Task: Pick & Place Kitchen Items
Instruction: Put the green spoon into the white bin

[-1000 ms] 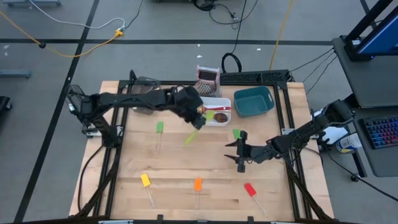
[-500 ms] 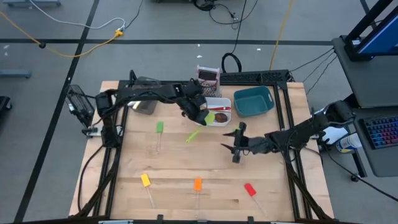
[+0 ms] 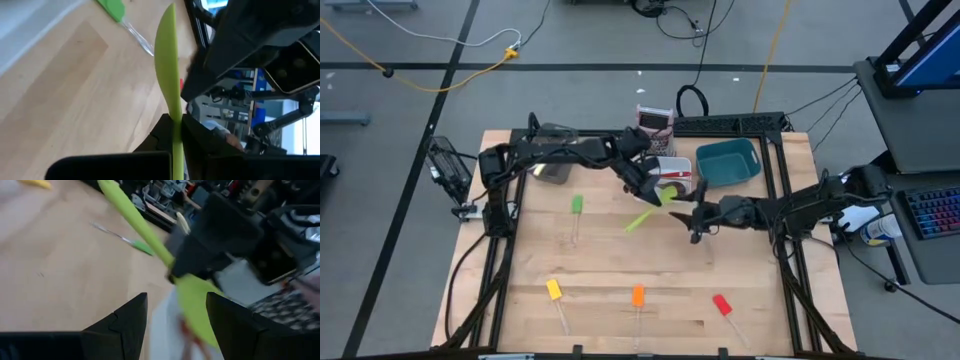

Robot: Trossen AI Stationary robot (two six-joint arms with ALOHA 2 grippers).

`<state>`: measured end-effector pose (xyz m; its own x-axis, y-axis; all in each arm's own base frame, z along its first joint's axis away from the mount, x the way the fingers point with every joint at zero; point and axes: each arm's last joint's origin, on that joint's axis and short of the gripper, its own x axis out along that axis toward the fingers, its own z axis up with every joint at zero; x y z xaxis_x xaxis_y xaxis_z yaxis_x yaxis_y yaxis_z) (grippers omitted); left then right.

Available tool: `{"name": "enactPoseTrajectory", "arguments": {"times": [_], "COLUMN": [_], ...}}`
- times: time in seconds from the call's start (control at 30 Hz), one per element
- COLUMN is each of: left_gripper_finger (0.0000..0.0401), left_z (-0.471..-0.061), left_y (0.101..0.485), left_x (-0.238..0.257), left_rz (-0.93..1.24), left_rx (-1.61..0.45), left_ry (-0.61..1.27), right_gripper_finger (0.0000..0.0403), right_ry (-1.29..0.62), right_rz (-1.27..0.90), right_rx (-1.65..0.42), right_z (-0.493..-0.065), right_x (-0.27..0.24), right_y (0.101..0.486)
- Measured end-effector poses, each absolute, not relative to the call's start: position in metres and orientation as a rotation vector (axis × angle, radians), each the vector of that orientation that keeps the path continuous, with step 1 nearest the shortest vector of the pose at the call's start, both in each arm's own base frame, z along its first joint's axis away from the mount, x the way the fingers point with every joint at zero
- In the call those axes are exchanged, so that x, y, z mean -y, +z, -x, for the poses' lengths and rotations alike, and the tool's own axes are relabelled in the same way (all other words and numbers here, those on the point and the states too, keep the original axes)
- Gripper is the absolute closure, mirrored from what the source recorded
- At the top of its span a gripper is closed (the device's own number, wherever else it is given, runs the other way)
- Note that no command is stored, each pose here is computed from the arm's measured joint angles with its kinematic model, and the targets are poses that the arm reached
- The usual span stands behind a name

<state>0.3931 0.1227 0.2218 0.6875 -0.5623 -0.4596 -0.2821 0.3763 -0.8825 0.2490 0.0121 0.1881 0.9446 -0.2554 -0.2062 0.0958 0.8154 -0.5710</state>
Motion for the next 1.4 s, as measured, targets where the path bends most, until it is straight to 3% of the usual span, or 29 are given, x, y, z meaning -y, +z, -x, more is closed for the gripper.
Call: {"name": "enactPoseTrajectory", "arguments": {"times": [0.4, 0.77, 1.4], "left_gripper_finger": [0.0381, 0.0379, 0.0372], "left_z": [-0.402, -0.404, -0.403], "left_y": [0.230, 0.233, 0.228], "left_x": [-0.116, -0.113, -0.120], "left_rz": [1.210, 1.232, 1.145], "left_rx": [-0.777, -0.775, -0.742], "left_ry": [-0.305, -0.328, -0.193], "right_gripper_finger": [0.0219, 0.0381, 0.0386], "right_ry": [-0.226, -0.284, -0.365], "right_rz": [0.803, 0.862, 0.785], "right_rx": [-0.319, -0.237, -0.370], "right_z": [-0.256, -0.262, -0.261], "right_x": [0.003, 0.007, 0.010], "right_y": [0.180, 0.182, 0.170]}}
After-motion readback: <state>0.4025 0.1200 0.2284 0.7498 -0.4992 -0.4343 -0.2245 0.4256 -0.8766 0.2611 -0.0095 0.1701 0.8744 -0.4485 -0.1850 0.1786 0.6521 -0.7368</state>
